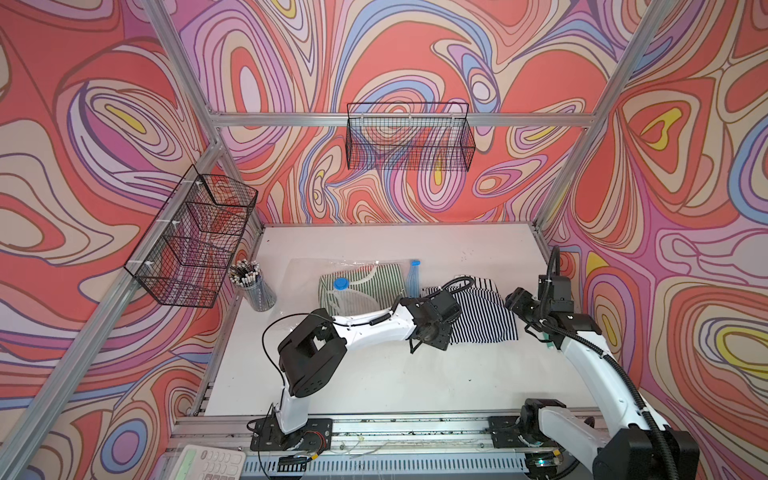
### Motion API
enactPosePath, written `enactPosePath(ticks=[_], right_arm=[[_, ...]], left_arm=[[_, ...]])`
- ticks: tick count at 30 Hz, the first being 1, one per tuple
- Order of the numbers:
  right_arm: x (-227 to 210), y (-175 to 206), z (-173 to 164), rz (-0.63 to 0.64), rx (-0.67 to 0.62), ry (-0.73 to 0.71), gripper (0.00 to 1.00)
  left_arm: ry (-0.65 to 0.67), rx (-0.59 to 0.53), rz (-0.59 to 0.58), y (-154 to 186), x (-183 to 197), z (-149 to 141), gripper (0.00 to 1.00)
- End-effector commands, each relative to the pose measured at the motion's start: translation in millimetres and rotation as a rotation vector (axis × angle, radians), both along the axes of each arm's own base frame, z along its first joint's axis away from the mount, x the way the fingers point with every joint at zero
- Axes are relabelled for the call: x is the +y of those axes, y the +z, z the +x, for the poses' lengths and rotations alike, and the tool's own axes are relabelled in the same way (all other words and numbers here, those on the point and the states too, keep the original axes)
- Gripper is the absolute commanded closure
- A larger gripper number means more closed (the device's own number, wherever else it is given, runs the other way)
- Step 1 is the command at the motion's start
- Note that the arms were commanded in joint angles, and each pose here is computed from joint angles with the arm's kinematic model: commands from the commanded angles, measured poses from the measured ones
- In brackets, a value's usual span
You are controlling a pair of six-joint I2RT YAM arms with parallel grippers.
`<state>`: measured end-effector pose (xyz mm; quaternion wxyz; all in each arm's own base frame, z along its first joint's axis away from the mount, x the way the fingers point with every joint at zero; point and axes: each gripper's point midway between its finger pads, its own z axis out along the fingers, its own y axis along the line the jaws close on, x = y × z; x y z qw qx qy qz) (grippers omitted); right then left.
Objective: Take the tank top out of the vacuum bag
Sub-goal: Adjust the tank top.
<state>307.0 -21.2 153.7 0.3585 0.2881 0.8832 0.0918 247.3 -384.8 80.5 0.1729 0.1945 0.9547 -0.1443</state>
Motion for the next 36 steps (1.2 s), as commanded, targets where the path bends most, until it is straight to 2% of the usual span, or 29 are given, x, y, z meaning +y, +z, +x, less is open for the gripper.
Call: enactPosePath(ticks=[1,8,13,22,26,29,31,35,36], right_arm=[[-10,-1,18,-0.054,-0.004,-0.009,0.27],[-5,-53,54,-0.017,0.089,0.030,0.33],[-10,-76,67,-0.040,0.130,0.021,0.39],[7,-110,63,0.045,0.161,0.077,0.46],[19,-117,68,0.109,0.148,0.108,0.58],[23,-121,73,0.138,0.142,0.120,0.78],[25,-120,76,0.144,0.129,0.127,0.89],[18,-110,81,0.099,0.101,0.114,1.00],[14,-108,81,0.081,0.099,0.107,1.00]], left_arm=[[0.043,-0.014,-0.036,19,8,17,0.28],[0.041,-0.084,-0.089,38,-2,35,0.27],[0.043,-0.102,-0.089,38,-5,40,0.26],[0.051,-0.095,-0.071,29,-5,43,0.27],[0.056,-0.094,-0.063,26,-4,44,0.27],[0.064,-0.092,-0.058,24,-2,45,0.27],[0.068,-0.089,-0.055,22,0,45,0.28],[0.074,-0.081,-0.053,19,2,46,0.28],[0.074,-0.080,-0.053,18,2,46,0.28]])
